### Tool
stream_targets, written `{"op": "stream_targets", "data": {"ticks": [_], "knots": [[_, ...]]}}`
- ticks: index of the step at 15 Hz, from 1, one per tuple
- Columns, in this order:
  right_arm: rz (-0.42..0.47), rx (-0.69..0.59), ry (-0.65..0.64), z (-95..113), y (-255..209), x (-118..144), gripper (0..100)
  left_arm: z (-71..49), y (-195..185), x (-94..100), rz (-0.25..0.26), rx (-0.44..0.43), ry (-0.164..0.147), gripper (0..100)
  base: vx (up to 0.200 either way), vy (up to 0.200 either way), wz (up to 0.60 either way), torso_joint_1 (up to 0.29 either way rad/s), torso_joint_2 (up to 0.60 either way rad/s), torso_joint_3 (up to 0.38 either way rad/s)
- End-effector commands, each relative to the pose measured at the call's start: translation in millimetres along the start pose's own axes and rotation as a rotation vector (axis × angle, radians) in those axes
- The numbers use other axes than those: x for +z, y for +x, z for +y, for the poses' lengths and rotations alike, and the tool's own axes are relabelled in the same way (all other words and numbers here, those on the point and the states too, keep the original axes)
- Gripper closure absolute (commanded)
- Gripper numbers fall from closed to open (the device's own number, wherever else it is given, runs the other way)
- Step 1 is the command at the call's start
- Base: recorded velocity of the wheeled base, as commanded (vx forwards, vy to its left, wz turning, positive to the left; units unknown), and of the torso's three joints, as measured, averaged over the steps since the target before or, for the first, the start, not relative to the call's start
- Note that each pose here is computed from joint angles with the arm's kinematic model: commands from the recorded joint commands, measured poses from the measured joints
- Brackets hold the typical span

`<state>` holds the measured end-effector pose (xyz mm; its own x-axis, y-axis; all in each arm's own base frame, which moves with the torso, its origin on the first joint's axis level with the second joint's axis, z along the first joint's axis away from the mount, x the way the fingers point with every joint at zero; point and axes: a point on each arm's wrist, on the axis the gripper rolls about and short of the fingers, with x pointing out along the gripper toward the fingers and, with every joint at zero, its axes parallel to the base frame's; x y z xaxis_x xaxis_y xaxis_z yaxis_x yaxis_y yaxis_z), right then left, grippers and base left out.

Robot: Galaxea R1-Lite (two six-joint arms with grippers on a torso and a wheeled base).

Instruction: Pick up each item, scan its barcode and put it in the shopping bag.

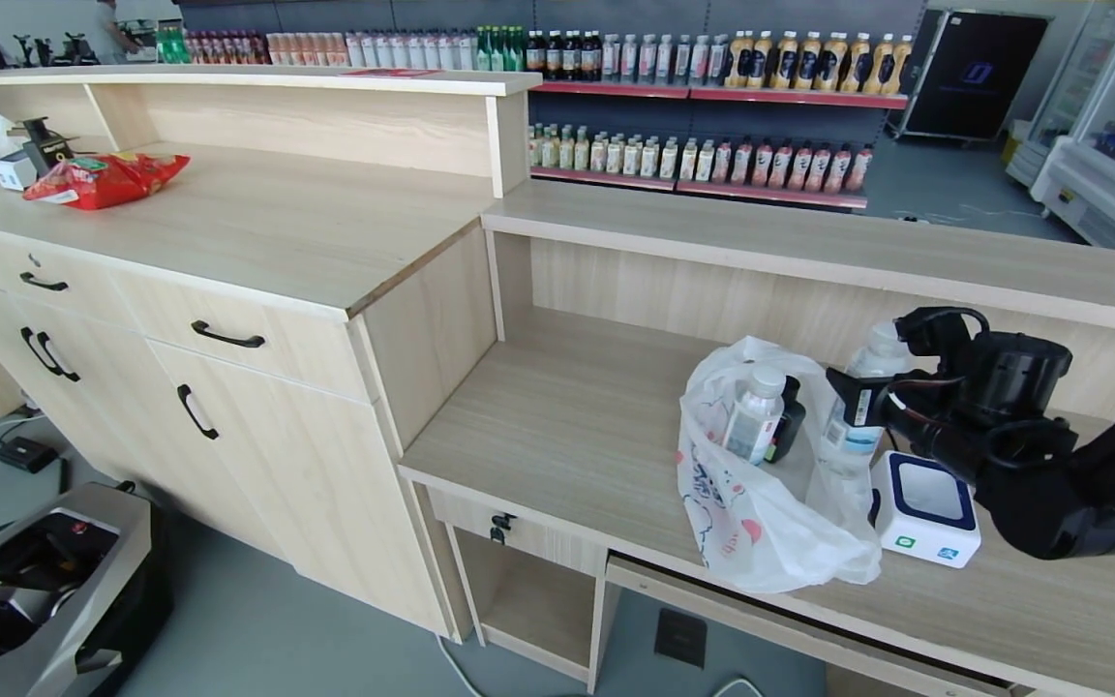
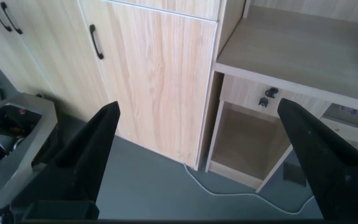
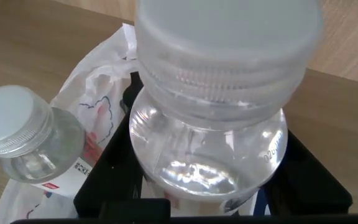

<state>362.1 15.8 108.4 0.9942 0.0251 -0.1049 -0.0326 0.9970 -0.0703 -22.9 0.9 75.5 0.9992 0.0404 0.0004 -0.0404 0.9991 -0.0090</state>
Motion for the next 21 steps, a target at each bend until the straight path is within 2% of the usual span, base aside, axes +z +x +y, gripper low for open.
{"op": "stream_targets", "data": {"ticks": [1, 21], "knots": [[-0.01, 0.029, 0.018, 2, 2, -3, 100, 0.0, 0, 0.0, 0.0, 0.001, 0.0, 0, 0.0, 0.0, 0.0, 0.0, 0.0, 0.0], [-0.037, 0.112, 0.012, 9, 28, -51, 100, 0.0, 0, 0.0, 0.0, 0.001, 0.0, 0, 0.0, 0.0, 0.0, 0.0, 0.0, 0.0]]}}
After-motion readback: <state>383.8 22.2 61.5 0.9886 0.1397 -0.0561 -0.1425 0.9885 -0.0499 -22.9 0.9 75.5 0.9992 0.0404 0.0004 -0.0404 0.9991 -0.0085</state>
